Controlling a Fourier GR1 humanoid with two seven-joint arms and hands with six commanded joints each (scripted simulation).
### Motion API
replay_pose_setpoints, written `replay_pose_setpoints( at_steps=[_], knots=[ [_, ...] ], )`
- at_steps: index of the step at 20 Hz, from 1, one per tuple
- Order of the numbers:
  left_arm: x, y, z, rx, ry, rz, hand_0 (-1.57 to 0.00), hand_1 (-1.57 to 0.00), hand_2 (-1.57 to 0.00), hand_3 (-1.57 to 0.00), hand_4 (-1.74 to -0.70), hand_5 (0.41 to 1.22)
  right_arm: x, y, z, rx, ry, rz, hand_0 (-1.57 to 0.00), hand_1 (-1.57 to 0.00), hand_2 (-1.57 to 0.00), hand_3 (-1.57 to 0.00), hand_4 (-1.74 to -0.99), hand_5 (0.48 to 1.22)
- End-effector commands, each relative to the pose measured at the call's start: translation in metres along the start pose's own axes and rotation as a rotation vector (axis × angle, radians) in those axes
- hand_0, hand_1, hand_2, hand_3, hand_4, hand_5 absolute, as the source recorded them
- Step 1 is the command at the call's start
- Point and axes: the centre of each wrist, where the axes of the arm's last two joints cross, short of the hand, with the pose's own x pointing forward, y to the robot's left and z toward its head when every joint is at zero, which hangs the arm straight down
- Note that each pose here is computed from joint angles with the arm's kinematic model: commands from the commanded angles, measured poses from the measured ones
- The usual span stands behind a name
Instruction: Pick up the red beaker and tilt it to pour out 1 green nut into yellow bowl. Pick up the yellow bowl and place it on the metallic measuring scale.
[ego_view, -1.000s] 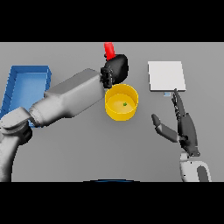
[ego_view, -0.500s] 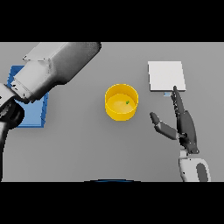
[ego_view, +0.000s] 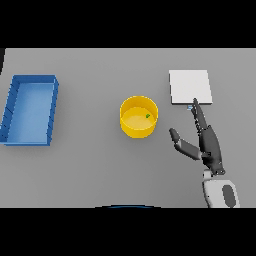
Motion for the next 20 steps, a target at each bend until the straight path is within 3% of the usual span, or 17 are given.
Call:
replay_pose_setpoints(
  at_steps=[1,5,10,17,20],
  knots=[
    [-0.021,-0.01,0.002,0.012,0.039,0.089,-1.57,-1.57,-1.57,-1.54,-1.74,1.221,-0.001,-0.002,-0.001,-0.004,0.02,0.003,0.0,0.0,0.0,0.0,-1.125,0.601],
    [-0.075,-0.074,0.007,0.032,0.285,0.295,-1.57,-1.57,-1.57,-1.56,-1.74,1.221,0.0,-0.003,0.0,0.022,0.01,0.035,0.0,0.0,0.0,0.0,-1.138,0.626],
    [-0.113,-0.131,0.025,0.07,0.495,0.582,-1.57,-1.57,-1.57,-1.57,-1.74,1.221,-0.002,-0.006,-0.002,0.033,0.018,0.02,0.0,0.0,0.0,0.0,-1.133,0.655],
    [-0.122,-0.226,0.076,0.061,0.572,0.753,-1.57,-1.57,-1.57,-1.57,-1.74,1.221,-0.004,-0.005,-0.001,0.036,-0.001,0.039,0.0,0.0,0.0,0.0,-1.166,0.676],
    [-0.123,-0.24,0.1,0.054,0.6,0.79,-1.57,-1.57,-1.57,-1.57,-1.74,1.098,-0.006,-0.01,0.003,0.038,-0.002,0.043,0.0,0.0,0.0,0.0,-1.171,0.677]
  ],
)
